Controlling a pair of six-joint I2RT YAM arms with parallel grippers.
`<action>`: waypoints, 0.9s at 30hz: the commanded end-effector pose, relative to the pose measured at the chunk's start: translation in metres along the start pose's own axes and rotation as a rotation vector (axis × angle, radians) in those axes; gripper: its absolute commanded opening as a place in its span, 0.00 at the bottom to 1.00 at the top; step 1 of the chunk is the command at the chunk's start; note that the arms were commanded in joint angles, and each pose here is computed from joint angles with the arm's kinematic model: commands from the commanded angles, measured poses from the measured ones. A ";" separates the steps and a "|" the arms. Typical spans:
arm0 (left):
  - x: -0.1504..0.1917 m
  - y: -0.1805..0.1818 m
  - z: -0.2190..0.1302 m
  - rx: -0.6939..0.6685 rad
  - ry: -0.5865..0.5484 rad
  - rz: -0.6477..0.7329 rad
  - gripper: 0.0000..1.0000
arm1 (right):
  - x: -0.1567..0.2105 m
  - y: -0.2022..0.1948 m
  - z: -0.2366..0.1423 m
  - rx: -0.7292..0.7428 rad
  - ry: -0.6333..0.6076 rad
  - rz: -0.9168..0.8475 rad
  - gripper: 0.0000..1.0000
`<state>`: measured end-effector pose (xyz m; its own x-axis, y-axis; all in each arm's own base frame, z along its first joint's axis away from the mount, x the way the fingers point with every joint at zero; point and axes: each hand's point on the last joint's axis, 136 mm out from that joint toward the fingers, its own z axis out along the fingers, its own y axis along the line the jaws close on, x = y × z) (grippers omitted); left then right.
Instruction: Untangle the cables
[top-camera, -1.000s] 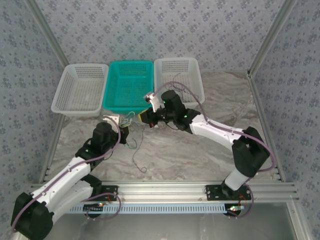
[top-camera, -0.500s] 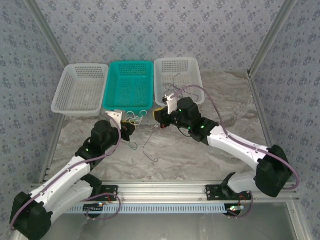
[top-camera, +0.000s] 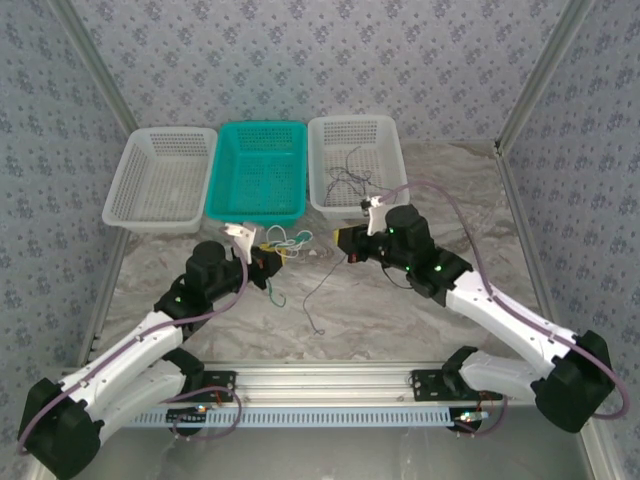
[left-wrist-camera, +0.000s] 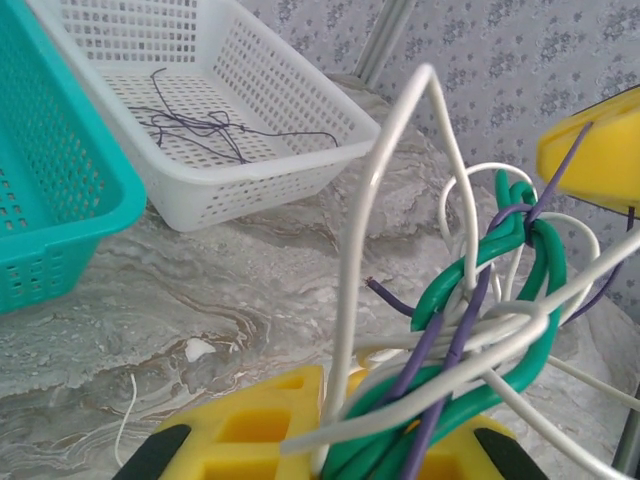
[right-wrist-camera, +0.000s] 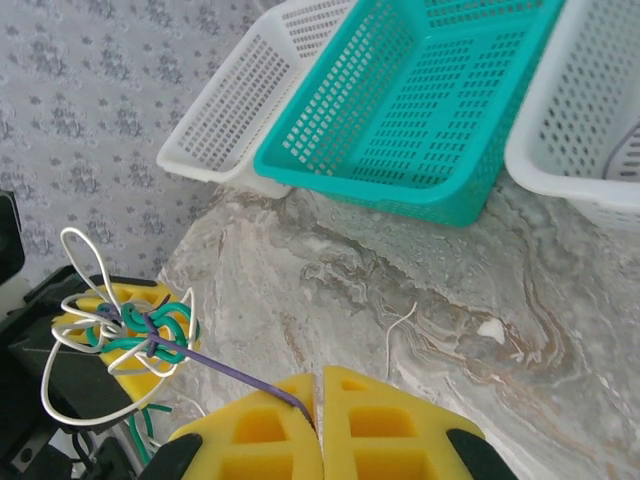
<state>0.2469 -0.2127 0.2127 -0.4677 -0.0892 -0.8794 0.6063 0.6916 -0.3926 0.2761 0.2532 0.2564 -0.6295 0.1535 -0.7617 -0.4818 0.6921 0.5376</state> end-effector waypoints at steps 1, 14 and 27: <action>0.053 0.118 -0.040 -0.581 0.096 -0.144 0.15 | -0.088 -0.160 -0.118 0.764 -0.543 0.199 0.00; 0.020 0.038 -0.002 -0.094 0.027 -0.078 0.75 | -0.081 0.027 -0.008 -0.148 -0.208 -0.192 0.00; -0.059 0.006 -0.025 0.148 -0.101 -0.304 0.85 | -0.083 0.055 -0.020 -0.275 -0.156 -0.333 0.00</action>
<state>0.2677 -0.1694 0.2330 -0.5377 -0.3178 -0.7809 0.4718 0.6542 -0.5911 0.2933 0.2675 0.3329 -0.3881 0.0716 -0.9188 -0.7678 0.5263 0.3653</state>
